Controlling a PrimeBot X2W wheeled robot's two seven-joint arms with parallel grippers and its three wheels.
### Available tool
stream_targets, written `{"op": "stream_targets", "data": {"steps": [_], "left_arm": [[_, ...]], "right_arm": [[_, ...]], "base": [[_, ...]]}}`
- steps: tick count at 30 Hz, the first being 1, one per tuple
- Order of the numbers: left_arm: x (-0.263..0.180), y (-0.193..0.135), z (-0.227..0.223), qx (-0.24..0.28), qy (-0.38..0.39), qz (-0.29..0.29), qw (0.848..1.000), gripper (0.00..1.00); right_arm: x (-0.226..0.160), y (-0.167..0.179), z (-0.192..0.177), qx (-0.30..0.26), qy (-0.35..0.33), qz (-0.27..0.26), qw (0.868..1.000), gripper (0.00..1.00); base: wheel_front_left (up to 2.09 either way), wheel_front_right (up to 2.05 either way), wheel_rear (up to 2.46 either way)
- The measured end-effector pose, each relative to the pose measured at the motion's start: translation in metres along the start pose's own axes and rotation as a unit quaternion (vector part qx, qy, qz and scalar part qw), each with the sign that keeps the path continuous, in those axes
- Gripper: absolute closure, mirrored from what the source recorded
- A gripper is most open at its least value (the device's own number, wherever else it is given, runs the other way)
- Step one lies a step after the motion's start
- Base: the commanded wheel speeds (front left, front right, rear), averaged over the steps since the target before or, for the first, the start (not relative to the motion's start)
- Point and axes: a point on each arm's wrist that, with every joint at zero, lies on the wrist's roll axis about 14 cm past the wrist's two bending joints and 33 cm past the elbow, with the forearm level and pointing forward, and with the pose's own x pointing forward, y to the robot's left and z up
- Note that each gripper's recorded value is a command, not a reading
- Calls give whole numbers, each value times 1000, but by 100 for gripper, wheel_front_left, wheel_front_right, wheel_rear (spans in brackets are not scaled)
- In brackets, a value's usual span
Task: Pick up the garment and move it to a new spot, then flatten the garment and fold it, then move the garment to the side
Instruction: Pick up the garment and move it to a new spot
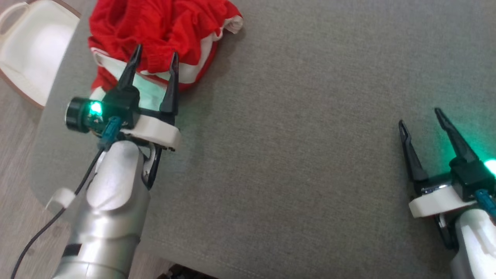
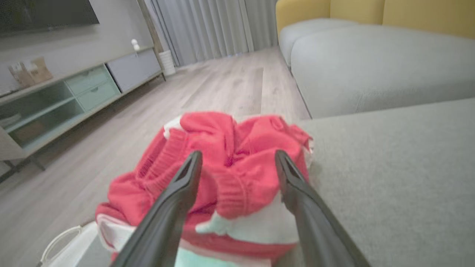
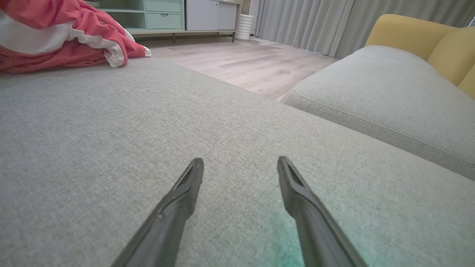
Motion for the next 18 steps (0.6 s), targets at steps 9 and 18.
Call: {"op": "stream_targets", "data": {"steps": [9,18], "left_arm": [[21,-4,-32,3,56,21,998,0],[14,-8,-72,-12,125,18,992,100]], "right_arm": [[2,-13,3,-1,-12,-16,1000,0],[-3,-24,1,-2,-10,-33,999,0]], "base": [[0,0,0],[0,0,0]]}}
